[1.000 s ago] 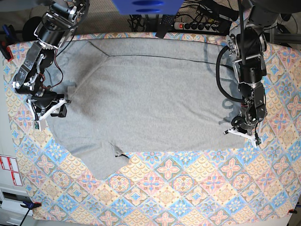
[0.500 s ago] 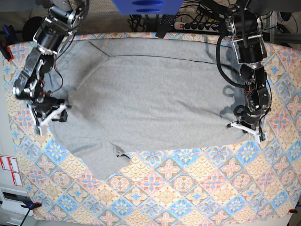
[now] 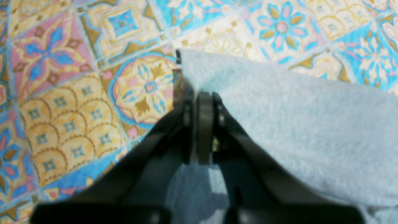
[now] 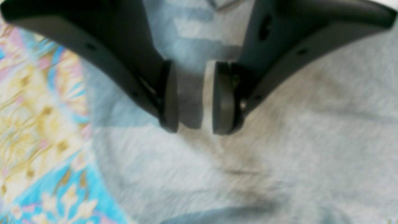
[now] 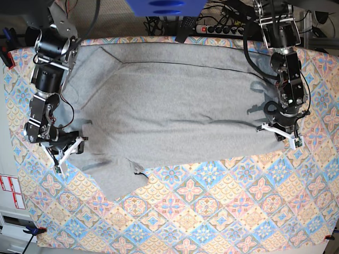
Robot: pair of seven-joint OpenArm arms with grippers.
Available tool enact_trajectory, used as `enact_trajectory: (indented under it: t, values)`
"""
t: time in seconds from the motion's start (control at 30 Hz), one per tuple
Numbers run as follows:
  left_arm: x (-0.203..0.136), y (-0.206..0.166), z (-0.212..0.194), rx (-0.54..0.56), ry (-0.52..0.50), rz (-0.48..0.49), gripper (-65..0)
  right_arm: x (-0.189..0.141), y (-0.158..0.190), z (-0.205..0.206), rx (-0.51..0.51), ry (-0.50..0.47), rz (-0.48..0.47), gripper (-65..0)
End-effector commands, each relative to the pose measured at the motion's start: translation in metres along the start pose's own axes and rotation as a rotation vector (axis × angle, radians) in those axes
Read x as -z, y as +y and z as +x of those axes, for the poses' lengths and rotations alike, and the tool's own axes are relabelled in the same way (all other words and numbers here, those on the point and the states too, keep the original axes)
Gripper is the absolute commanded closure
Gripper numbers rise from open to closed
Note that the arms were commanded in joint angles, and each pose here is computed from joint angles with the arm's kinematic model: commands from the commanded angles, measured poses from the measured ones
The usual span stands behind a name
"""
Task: Fold the T-shirt properly
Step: 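Grasp the shirt's side edges with both grippers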
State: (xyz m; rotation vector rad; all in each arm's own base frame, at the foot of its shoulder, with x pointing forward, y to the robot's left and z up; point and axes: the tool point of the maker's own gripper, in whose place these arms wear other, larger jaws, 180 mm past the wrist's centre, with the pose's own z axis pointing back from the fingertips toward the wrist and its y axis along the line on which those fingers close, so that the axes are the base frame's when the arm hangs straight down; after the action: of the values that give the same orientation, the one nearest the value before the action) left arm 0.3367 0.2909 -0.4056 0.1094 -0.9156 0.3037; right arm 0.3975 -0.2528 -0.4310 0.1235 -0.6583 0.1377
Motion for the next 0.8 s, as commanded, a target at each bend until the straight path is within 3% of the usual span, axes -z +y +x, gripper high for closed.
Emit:
enact_trajectory:
  t: [0.0,0.23,0.4,0.5,0.77]
  values:
    - [-0.001,0.002,0.024,0.009,-0.066,0.004,0.0,-0.004,-0.010,0.023,-0.012,-0.050,-0.018,-18.9]
    - [-0.002,0.004,0.018,0.012,-0.055,0.006,0.0,0.005,-0.034,0.023,0.006,-0.048,-0.037,-19.0]
    - [-0.002,0.004,0.018,0.012,-0.055,0.006,0.0,0.001,-0.054,0.019,0.031,-0.063,-0.057,-27.2]
    - [-0.002,0.004,0.018,0.012,-0.055,0.006,0.0,0.000,-0.056,0.021,0.031,-0.081,-0.060,-29.9]
    - [-0.002,0.003,0.018,0.011,-0.055,0.005,0.0,0.008,-0.051,0.005,0.065,-0.081,-0.038,-29.9]
